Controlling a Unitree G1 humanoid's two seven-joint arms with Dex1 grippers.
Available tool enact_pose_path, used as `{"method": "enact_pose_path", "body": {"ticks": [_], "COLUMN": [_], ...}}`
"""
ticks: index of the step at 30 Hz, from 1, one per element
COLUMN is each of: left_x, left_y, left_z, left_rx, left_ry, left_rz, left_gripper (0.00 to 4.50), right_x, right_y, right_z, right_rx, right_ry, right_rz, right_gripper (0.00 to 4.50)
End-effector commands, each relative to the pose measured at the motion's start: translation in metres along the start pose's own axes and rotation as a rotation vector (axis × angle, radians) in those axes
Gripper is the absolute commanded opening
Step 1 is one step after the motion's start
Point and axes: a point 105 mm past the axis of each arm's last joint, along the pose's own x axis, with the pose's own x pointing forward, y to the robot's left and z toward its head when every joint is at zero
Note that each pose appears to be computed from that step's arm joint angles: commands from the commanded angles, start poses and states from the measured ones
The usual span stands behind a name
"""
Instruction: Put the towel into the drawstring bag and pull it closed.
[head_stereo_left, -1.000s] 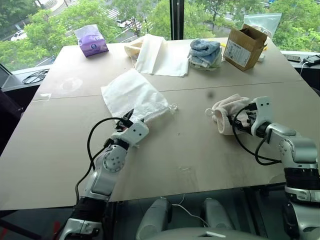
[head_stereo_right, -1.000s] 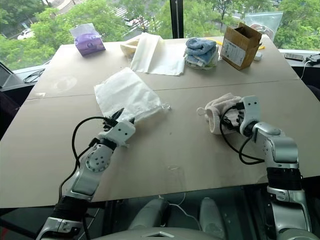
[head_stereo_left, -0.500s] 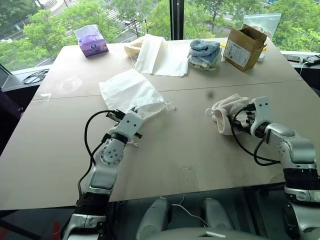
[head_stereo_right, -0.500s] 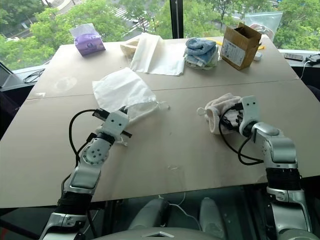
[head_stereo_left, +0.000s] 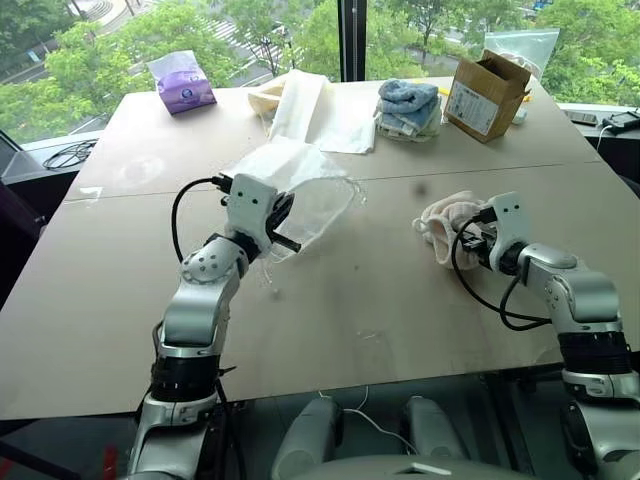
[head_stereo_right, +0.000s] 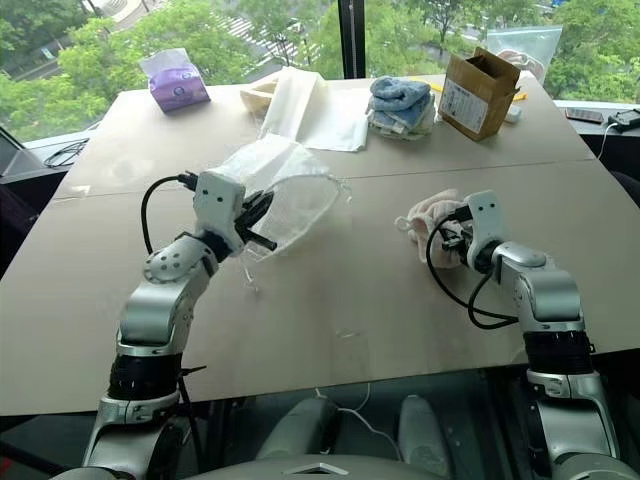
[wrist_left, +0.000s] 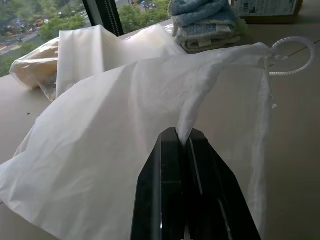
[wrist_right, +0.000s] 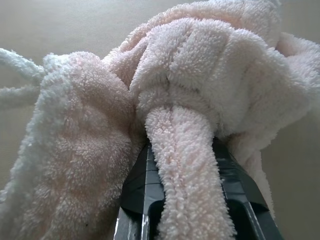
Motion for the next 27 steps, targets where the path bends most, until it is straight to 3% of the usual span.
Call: {"method": "enact_pose_path", "body": {"ticks": [1,9,14,22,27], "left_x": [-0.003,-0.005,-0.003,-0.011,-0.02], "left_y": [-0.003,-0.002,-0.002,-0.015,-0.024], "left_z": [0.022,0.028,0.033,0.028,0.029], "left_rx": [0.003,-0.033,-0.082,-0.074,-0.101], "left_ry": [-0.037,-0.028,-0.035,-0.02,-0.028], "left_rz": [-0.058,-0.136,-0.169,-0.297,-0.383], "left_gripper": [0.0,0.0,0.0,0.0,0.0], "right_x": [0.0,-0.035,-0.062,-0.036,-0.01], "right_y": [0.016,0.094,0.133,0.151,0.143], "right_z": [-0.022,0.043,0.055,0.061,0.068], "right_rx": [0.024,0.026,-0.057,-0.167,-0.162], "right_ry": [0.089,-0.141,-0.175,-0.19,-0.22], "right_rz": [0.103,0.566,0.794,0.768,0.67], "right_gripper": [0.12,0.12,0.12,0.12,0.12]}}
